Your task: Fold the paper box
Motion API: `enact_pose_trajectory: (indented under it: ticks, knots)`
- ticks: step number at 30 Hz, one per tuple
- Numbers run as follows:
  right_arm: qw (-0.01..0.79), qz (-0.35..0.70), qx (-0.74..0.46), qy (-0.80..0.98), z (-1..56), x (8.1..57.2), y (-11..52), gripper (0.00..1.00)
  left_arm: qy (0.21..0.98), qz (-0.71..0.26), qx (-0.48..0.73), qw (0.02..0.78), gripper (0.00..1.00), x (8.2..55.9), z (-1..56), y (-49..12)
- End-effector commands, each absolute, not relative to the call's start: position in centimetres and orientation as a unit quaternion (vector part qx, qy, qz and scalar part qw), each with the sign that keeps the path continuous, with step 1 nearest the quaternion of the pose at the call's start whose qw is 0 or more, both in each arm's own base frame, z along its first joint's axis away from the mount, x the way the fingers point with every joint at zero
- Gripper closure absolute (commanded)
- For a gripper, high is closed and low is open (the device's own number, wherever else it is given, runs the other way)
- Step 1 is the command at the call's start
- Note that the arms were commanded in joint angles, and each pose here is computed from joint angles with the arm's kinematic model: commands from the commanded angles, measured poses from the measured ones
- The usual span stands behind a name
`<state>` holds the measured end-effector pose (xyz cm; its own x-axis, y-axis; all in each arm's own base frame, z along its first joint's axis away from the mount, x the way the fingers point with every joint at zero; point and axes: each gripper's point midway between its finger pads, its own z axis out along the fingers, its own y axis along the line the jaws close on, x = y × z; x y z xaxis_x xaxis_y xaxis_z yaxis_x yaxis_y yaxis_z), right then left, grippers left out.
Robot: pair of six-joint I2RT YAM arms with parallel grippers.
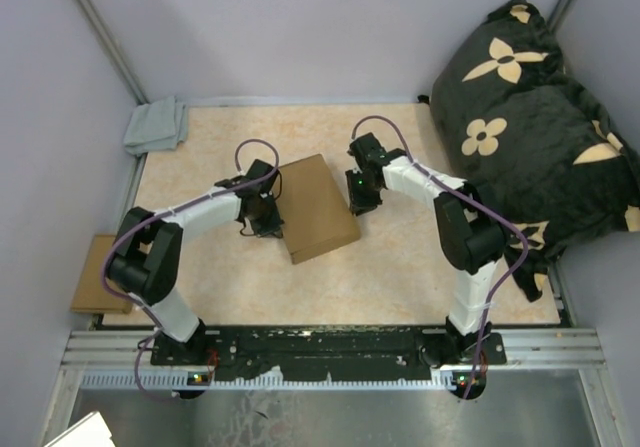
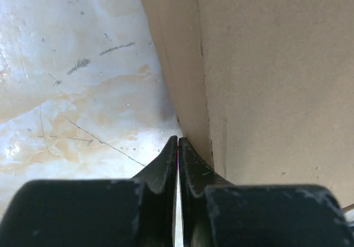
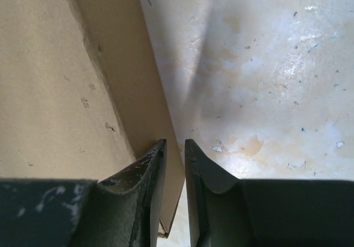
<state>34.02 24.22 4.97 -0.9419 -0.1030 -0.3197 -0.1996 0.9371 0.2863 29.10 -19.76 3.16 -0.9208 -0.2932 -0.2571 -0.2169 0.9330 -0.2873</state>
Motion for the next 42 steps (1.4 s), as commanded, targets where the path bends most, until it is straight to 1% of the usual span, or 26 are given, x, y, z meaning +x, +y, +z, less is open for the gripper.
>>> enact_pose_trajectory:
  ticks: [1, 5, 9, 12, 15, 19, 23, 26, 29, 32, 34, 36, 39, 42]
  knots:
    - [0.152, 0.236, -0.086, 0.956, 7.3, 32.5, 28.8, 0.76, 0.947, -0.248, -0.080, 0.190, 0.91, 29.3, 7.7, -25.2]
    - [0.168, 0.215, -0.043, 0.961, 7.0, 35.7, 25.3, 0.76, 0.963, -0.184, -0.082, 0.180, 0.89, 26.1, 6.2, -21.3]
    - [0.202, 0.195, -0.023, 0.960, 8.1, 39.8, 23.2, 0.76, 0.974, -0.099, -0.103, 0.175, 0.86, 25.0, 5.2, -17.5]
    - [0.228, 0.179, -0.021, 0.957, 9.2, 42.7, 22.7, 0.76, 0.975, -0.067, -0.123, 0.175, 0.84, 26.0, 4.9, -15.8]
    - [0.250, 0.171, -0.021, 0.953, 9.6, 45.4, 23.1, 0.76, 0.972, -0.044, -0.150, 0.176, 0.81, 28.1, 4.8, -14.3]
    - [0.283, 0.180, -0.014, 0.942, 10.4, 48.5, 24.2, 0.76, 0.968, -0.007, -0.191, 0.162, 0.81, 30.3, 3.6, -11.3]
    - [0.282, 0.176, -0.013, 0.943, 10.0, 50.4, 24.9, 0.76, 0.960, 0.019, -0.226, 0.166, 0.82, 31.6, 2.7, -7.9]
    - [0.269, 0.184, -0.027, 0.945, 9.3, 51.1, 25.8, 0.76, 0.956, 0.017, -0.238, 0.173, 0.82, 32.6, 2.6, -7.0]
    - [0.249, 0.203, -0.060, 0.945, 8.5, 50.9, 27.9, 0.75, 0.952, -0.010, -0.238, 0.190, 0.81, 34.8, 2.8, -8.0]
    - [0.213, 0.258, -0.125, 0.934, 7.5, 48.6, 32.3, 0.75, 0.944, -0.098, -0.229, 0.218, 0.80, 38.3, 3.5, -11.7]
    - [0.195, 0.310, -0.169, 0.915, 8.3, 46.5, 35.5, 0.75, 0.934, -0.165, -0.208, 0.239, 0.79, 40.8, 4.5, -15.2]
    - [0.190, 0.339, -0.200, 0.899, 9.1, 44.6, 37.5, 0.75, 0.927, -0.201, -0.183, 0.259, 0.79, 42.3, 5.7, -18.2]
    - [0.206, 0.312, -0.199, 0.906, 9.1, 44.3, 36.9, 0.74, 0.926, -0.213, -0.168, 0.262, 0.79, 42.6, 6.2, -19.8]
    - [0.217, 0.284, -0.173, 0.918, 8.8, 45.4, 34.7, 0.74, 0.932, -0.189, -0.168, 0.261, 0.79, 40.8, 5.8, -18.3]
